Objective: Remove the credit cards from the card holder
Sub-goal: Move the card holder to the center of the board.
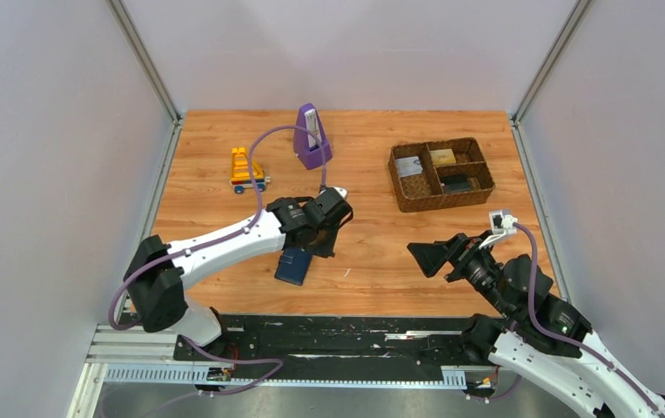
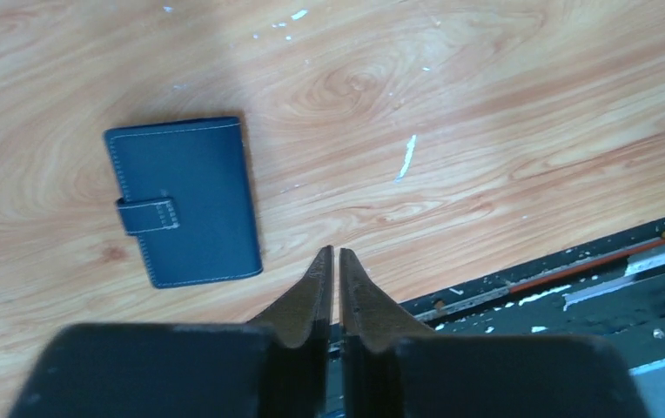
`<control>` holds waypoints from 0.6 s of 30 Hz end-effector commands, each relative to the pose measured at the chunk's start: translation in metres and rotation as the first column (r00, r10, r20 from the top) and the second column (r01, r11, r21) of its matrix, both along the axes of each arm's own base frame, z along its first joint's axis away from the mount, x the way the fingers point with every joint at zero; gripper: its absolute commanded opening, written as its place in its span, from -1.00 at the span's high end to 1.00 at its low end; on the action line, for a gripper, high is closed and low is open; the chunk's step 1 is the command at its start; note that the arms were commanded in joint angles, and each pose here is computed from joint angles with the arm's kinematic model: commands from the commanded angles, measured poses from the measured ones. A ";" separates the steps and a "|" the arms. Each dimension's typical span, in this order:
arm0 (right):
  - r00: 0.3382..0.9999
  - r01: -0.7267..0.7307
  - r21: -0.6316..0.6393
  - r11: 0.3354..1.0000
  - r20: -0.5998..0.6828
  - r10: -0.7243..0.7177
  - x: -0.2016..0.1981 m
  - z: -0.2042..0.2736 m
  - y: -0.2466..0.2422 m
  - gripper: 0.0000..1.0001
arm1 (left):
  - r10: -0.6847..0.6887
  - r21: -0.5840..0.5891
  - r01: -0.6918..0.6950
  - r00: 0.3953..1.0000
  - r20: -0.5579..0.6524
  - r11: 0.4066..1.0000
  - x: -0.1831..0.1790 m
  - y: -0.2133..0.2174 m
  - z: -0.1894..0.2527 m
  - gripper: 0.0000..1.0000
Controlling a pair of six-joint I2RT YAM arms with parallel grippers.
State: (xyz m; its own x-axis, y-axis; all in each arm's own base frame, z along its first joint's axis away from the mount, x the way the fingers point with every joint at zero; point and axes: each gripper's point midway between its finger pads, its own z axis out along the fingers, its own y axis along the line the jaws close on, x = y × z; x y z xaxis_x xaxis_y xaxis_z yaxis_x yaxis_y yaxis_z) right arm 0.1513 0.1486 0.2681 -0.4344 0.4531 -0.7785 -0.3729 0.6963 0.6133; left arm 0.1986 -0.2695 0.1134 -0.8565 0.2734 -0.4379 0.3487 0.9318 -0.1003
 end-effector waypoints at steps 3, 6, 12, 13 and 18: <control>0.999 -0.049 0.048 0.998 -0.010 0.050 -0.001 0.003 0.016 -0.93 | 0.191 0.108 -0.195 0.981 0.047 0.975 0.016 0.056 0.012 0.32; 0.997 -0.070 0.063 0.996 -0.033 0.072 0.001 -0.006 0.026 -0.92 | 0.270 0.100 -0.270 0.963 0.013 0.958 0.022 0.084 0.000 0.17; 0.971 -0.140 0.097 0.985 -0.180 0.155 0.005 -0.043 0.066 -0.75 | 0.344 -0.031 -0.345 0.938 -0.045 0.938 0.034 0.109 -0.010 0.17; 0.964 -0.162 0.102 0.982 -0.198 0.179 0.005 -0.048 0.074 -0.71 | 0.344 -0.033 -0.346 0.938 -0.053 0.938 0.034 0.111 -0.014 0.17; 0.925 -0.251 0.097 0.963 -0.270 0.268 0.005 -0.071 0.105 -0.44 | 0.369 -0.037 -0.373 0.926 -0.084 0.927 0.039 0.123 -0.033 0.18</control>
State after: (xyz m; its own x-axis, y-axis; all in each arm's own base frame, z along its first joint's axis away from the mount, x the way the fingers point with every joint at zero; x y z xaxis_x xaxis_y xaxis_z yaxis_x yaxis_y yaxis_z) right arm 0.1595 0.2231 0.1815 -0.6975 0.3362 -0.6328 -0.2954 0.6697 0.6814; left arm 0.2259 -0.1407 0.0838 -0.9324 -0.0764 -0.3533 -0.0480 0.9949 -0.0885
